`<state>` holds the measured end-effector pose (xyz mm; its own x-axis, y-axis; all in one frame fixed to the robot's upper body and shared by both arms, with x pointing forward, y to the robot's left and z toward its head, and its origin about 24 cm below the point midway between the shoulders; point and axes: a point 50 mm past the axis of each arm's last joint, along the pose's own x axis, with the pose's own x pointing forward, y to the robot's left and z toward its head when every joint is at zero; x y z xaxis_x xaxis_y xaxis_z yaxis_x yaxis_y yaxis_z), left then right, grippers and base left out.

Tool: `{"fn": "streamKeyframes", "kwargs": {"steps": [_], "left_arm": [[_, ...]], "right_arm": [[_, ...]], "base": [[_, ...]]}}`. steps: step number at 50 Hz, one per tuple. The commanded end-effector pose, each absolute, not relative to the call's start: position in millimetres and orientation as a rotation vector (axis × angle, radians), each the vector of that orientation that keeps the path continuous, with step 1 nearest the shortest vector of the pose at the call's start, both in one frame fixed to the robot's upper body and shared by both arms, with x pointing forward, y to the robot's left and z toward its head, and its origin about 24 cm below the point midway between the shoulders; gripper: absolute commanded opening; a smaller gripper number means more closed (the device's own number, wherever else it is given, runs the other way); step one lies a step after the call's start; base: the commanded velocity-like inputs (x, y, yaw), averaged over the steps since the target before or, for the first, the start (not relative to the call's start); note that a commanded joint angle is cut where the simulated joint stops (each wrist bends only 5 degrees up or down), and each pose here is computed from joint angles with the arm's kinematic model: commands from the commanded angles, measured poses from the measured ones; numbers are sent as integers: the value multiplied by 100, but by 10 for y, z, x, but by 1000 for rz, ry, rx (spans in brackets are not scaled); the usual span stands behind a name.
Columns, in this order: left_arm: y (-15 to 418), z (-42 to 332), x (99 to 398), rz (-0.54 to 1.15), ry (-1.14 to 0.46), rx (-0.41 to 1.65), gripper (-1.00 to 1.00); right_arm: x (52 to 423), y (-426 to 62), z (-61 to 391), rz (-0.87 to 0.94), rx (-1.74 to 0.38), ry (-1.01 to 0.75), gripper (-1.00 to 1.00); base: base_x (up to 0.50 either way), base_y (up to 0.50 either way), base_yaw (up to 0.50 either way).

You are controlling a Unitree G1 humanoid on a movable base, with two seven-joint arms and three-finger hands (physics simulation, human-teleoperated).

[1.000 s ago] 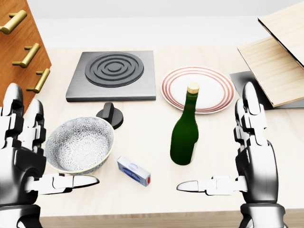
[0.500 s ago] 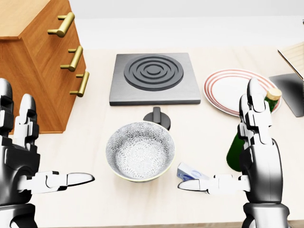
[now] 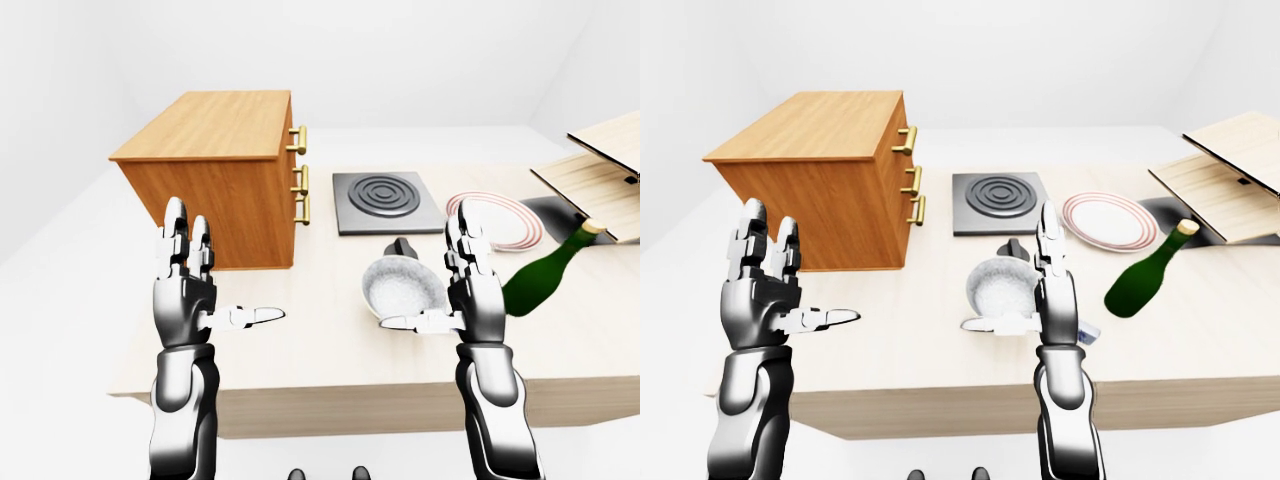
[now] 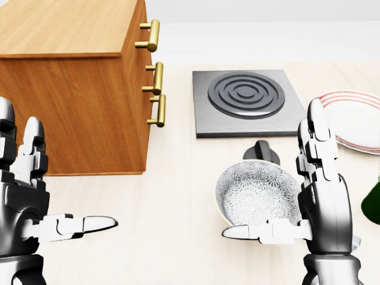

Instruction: Put the bowl on the top of the cabinet.

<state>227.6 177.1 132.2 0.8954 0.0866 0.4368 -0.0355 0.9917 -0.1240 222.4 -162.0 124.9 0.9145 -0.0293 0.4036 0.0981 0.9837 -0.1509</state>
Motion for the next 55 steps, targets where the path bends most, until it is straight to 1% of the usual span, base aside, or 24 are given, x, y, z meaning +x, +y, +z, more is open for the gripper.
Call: {"fn": "streamKeyframes", "kwargs": {"steps": [1,33,40,51,55], "left_arm": [[1765,1326,2272,62,-459,-113,100],[1772,1316,2282,64,-455,-117,100],[1773,1286,2307,68,-441,-121,100],[1774,1283,2309,67,-440,-121,100],[1778,1301,2289,61,-448,-120,100]], "right_arm": [[2217,-1622,1253,-63,-170,-414,100],[2235,-1627,1220,-64,-156,-399,100],[2268,-1632,1171,-62,-146,-378,100],[2270,-1626,1175,-60,-149,-380,100],[2253,-1609,1192,-53,-155,-387,100]], "base": [[10,50,0],[9,50,0],[1,17,0],[0,0,0],[50,0,0]]}}
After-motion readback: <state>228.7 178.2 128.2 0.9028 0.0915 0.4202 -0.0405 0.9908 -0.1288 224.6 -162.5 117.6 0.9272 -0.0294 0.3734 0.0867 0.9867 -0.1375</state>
